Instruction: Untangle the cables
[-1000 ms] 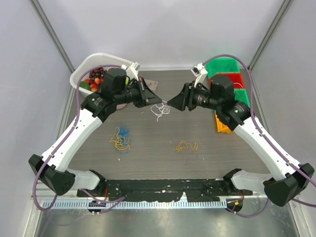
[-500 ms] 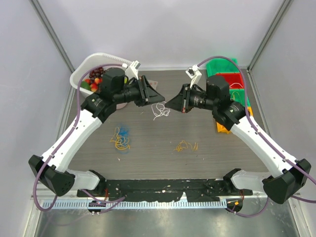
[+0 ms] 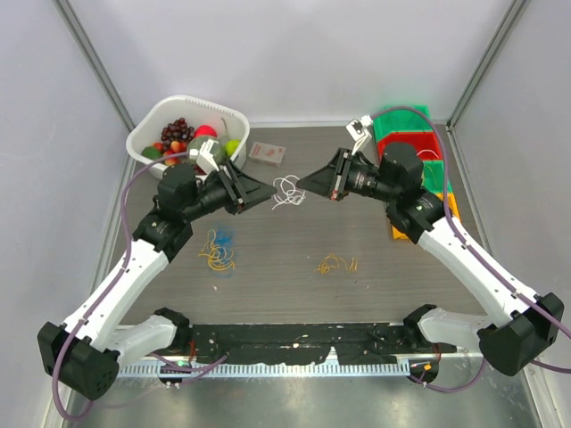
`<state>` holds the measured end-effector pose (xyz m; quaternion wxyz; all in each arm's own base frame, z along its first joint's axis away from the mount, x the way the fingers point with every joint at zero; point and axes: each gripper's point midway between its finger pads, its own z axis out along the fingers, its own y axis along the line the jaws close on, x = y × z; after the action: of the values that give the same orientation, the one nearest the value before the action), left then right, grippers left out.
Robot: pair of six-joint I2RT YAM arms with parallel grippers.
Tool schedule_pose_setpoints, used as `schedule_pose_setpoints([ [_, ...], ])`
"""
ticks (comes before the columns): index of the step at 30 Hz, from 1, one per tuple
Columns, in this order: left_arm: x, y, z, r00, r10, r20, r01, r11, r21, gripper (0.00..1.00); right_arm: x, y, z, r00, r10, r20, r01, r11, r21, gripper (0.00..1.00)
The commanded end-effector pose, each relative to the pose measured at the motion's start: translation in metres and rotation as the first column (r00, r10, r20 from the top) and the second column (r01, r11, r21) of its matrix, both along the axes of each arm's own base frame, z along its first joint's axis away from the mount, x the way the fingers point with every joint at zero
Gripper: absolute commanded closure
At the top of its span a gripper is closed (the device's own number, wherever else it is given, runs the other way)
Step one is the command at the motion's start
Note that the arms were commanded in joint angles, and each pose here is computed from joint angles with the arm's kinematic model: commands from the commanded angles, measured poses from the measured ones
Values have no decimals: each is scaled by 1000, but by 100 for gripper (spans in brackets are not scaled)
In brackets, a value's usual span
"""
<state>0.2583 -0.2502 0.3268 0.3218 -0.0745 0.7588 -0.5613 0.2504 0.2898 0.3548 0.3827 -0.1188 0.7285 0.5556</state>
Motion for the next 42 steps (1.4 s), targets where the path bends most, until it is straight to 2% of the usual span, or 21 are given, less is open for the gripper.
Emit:
schedule_pose_setpoints([
  [1, -9, 1, 35, 992, 2, 129, 14, 992, -122, 50, -8, -5, 52, 995, 4, 95, -15, 993, 118, 99],
  [10, -2, -9, 45, 991, -26, 131, 47, 987, -154, 38, -10, -4, 52, 996, 16, 86, -27, 992, 126, 99],
  [12, 0, -13, 51, 989, -33, 147, 55, 988, -147, 38, -10, -4, 52, 996, 16, 88, -27, 992, 124, 99],
  [15, 3, -23, 41, 991, -56, 121, 65, 995, -77, 40, -9, -4, 51, 996, 10, 88, -21, 992, 121, 99],
  [17, 3, -27, 29, 993, -72, 91, 73, 997, -6, 46, -9, -6, 52, 995, 4, 96, -15, 993, 114, 99],
  [20, 11, -5, 4, 998, 23, 52, -33, 982, 185, 69, -5, -16, 47, 993, -54, 108, 50, 998, 32, 99],
  [21, 14, 9, -6, 996, 77, 41, -85, 959, 269, 77, 1, -24, 52, 984, -115, 133, 113, 993, 18, 99],
  [23, 15, 32, -18, 989, 132, 64, -146, 907, 396, 86, 9, -41, 54, 961, -209, 184, 221, 974, -51, 99],
  [26, 13, 64, -27, 974, 198, 108, -225, 816, 532, 93, 25, -79, 52, 892, -366, 264, 419, 890, -181, 99],
  [28, 13, 81, -28, 962, 233, 139, -270, 765, 585, 98, 30, -98, 52, 854, -422, 303, 496, 836, -234, 99],
  [30, 12, 87, -24, 957, 239, 165, -290, 748, 597, 100, 31, -108, 50, 832, -444, 332, 534, 803, -265, 99],
  [35, 11, 67, -1, 962, 175, 211, -260, 828, 498, 100, 35, -107, 39, 838, -437, 325, 529, 796, -294, 99],
  [36, 12, 66, 2, 960, 179, 215, -265, 828, 495, 100, 38, -113, 36, 822, -466, 327, 559, 770, -307, 99],
  [40, 19, 83, -1, 951, 209, 229, -306, 756, 578, 100, 49, -133, 18, 783, -516, 348, 622, 672, -402, 99],
  [42, 21, 87, 4, 947, 179, 266, -310, 726, 614, 100, 51, -136, 14, 783, -501, 369, 622, 655, -429, 99],
])
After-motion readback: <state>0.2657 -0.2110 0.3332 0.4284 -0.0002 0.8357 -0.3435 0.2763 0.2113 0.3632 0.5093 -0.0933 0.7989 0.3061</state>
